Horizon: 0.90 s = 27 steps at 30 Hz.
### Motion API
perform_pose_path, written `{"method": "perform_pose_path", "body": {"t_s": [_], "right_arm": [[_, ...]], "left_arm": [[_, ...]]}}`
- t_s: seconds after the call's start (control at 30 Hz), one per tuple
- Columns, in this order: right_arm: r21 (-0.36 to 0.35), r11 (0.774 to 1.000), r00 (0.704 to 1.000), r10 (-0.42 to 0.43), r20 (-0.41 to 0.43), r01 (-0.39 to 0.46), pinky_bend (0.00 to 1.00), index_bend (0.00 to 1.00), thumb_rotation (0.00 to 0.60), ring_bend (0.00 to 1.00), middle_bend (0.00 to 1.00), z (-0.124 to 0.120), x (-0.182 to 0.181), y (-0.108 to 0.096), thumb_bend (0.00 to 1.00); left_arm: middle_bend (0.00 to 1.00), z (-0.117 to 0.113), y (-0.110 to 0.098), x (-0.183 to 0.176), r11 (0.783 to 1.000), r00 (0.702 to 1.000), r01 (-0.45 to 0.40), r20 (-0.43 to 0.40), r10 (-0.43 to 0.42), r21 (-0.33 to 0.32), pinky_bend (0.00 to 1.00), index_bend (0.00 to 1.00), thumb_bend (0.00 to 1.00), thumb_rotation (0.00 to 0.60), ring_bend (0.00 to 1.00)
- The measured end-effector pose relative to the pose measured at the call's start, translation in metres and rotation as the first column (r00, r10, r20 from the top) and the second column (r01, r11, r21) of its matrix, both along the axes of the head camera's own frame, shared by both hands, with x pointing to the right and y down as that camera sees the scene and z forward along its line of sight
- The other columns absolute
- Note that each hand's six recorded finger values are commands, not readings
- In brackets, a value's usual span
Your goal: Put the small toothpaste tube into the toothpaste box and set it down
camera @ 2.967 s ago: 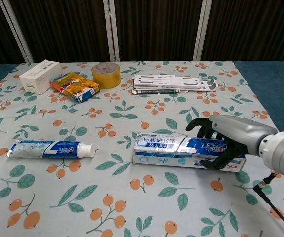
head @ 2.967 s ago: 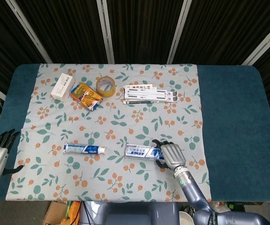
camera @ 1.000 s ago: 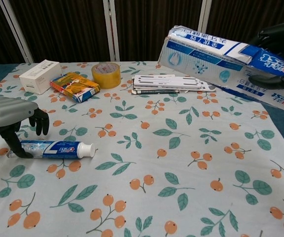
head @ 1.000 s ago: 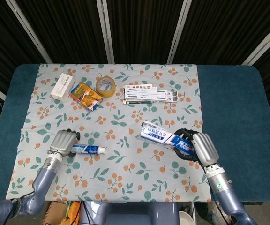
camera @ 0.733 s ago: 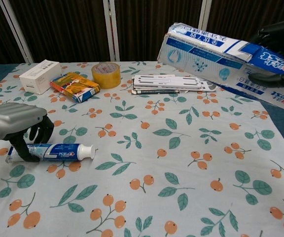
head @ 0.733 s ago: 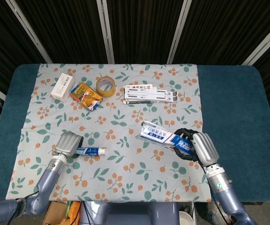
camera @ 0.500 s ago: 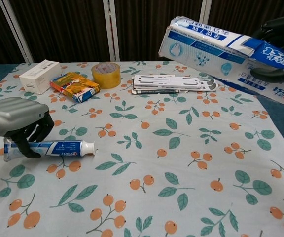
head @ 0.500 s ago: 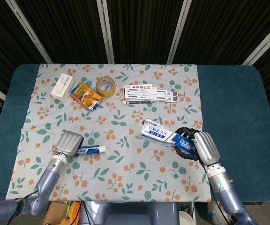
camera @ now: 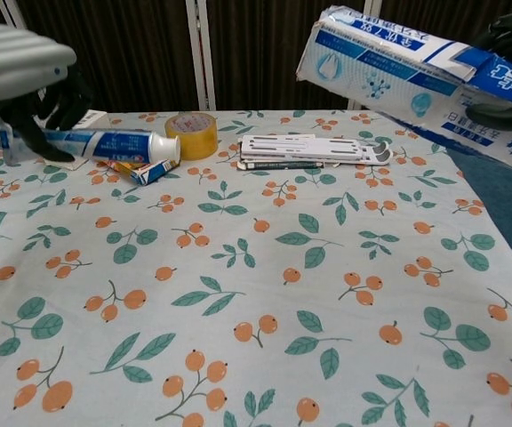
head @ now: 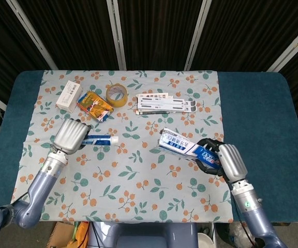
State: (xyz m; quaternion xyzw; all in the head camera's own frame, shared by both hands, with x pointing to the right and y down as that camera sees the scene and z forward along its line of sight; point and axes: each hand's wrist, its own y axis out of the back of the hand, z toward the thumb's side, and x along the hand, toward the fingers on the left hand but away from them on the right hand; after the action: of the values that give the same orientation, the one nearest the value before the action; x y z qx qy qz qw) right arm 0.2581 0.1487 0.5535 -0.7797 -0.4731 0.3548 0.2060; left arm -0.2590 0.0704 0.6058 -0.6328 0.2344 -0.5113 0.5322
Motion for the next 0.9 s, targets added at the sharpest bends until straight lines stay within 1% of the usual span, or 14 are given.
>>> {"method": "perform_pose_path", "body": {"t_s": [0.1, 0.2, 0.3, 0.37, 0.43, 0.63, 0.7, 0.77, 0.8, 0.87, 0.9], "right_arm": [[0.001, 1.000, 1.000, 0.008, -0.008, -0.008, 0.50, 0.45, 0.600, 0.47, 0.50, 0.000, 0.004, -0.001, 0.34], [-0.004, 1.000, 1.000, 0.018, -0.011, -0.018, 0.50, 0.45, 0.600, 0.47, 0.50, 0.001, 0.007, -0.002, 0.34], [-0.010, 1.000, 1.000, 0.024, -0.015, -0.024, 0.50, 0.45, 0.600, 0.47, 0.50, 0.002, 0.010, -0.002, 0.34], [-0.011, 1.000, 1.000, 0.025, -0.014, -0.025, 0.50, 0.45, 0.600, 0.47, 0.50, 0.002, 0.010, -0.002, 0.34], [-0.011, 1.000, 1.000, 0.025, -0.012, -0.025, 0.50, 0.45, 0.600, 0.47, 0.50, 0.002, 0.010, -0.002, 0.34], [-0.009, 1.000, 1.000, 0.030, -0.005, -0.030, 0.50, 0.45, 0.600, 0.47, 0.50, -0.001, 0.010, -0.002, 0.34], [-0.009, 1.000, 1.000, 0.030, -0.002, -0.030, 0.50, 0.45, 0.600, 0.47, 0.50, -0.002, 0.010, -0.002, 0.34], [-0.010, 0.999, 1.000, 0.030, 0.001, -0.030, 0.50, 0.45, 0.600, 0.47, 0.50, -0.002, 0.010, -0.002, 0.34], [-0.010, 0.999, 1.000, 0.030, 0.003, -0.030, 0.50, 0.45, 0.600, 0.47, 0.50, -0.003, 0.009, -0.001, 0.34], [-0.010, 1.000, 1.000, 0.029, 0.006, -0.029, 0.50, 0.45, 0.600, 0.47, 0.50, -0.003, 0.009, -0.001, 0.34], [-0.011, 1.000, 1.000, 0.029, 0.008, -0.029, 0.50, 0.45, 0.600, 0.47, 0.50, -0.004, 0.008, -0.001, 0.34]], "left_arm": [[0.70, -0.023, -0.017, 0.007, 0.997, 0.999, -0.050, 0.002, 0.049, 0.062, 0.66, 0.69, 0.41, 0.600, 0.59], [0.70, -0.043, -0.031, 0.018, 0.986, 0.993, -0.118, 0.011, 0.117, 0.115, 0.66, 0.69, 0.41, 0.600, 0.59], [0.71, -0.059, -0.038, 0.031, 0.967, 0.980, -0.197, 0.036, 0.194, 0.160, 0.66, 0.69, 0.41, 0.600, 0.59], [0.71, -0.068, -0.040, 0.042, 0.949, 0.967, -0.253, 0.054, 0.247, 0.186, 0.66, 0.70, 0.41, 0.600, 0.59], [0.71, -0.074, -0.041, 0.052, 0.936, 0.956, -0.292, 0.064, 0.285, 0.198, 0.66, 0.70, 0.41, 0.600, 0.59], [0.72, -0.085, -0.044, 0.071, 0.900, 0.932, -0.362, 0.101, 0.348, 0.241, 0.66, 0.71, 0.41, 0.600, 0.60], [0.72, -0.086, -0.044, 0.074, 0.898, 0.932, -0.364, 0.098, 0.350, 0.249, 0.66, 0.71, 0.41, 0.600, 0.60], [0.72, -0.088, -0.046, 0.077, 0.889, 0.927, -0.374, 0.112, 0.357, 0.264, 0.67, 0.71, 0.41, 0.600, 0.60], [0.72, -0.089, -0.047, 0.078, 0.881, 0.923, -0.383, 0.126, 0.362, 0.276, 0.67, 0.71, 0.41, 0.600, 0.60], [0.72, -0.093, -0.050, 0.086, 0.858, 0.913, -0.407, 0.153, 0.377, 0.314, 0.67, 0.71, 0.41, 0.600, 0.60], [0.72, -0.094, -0.051, 0.090, 0.852, 0.913, -0.409, 0.152, 0.379, 0.326, 0.67, 0.71, 0.41, 0.600, 0.60]]}}
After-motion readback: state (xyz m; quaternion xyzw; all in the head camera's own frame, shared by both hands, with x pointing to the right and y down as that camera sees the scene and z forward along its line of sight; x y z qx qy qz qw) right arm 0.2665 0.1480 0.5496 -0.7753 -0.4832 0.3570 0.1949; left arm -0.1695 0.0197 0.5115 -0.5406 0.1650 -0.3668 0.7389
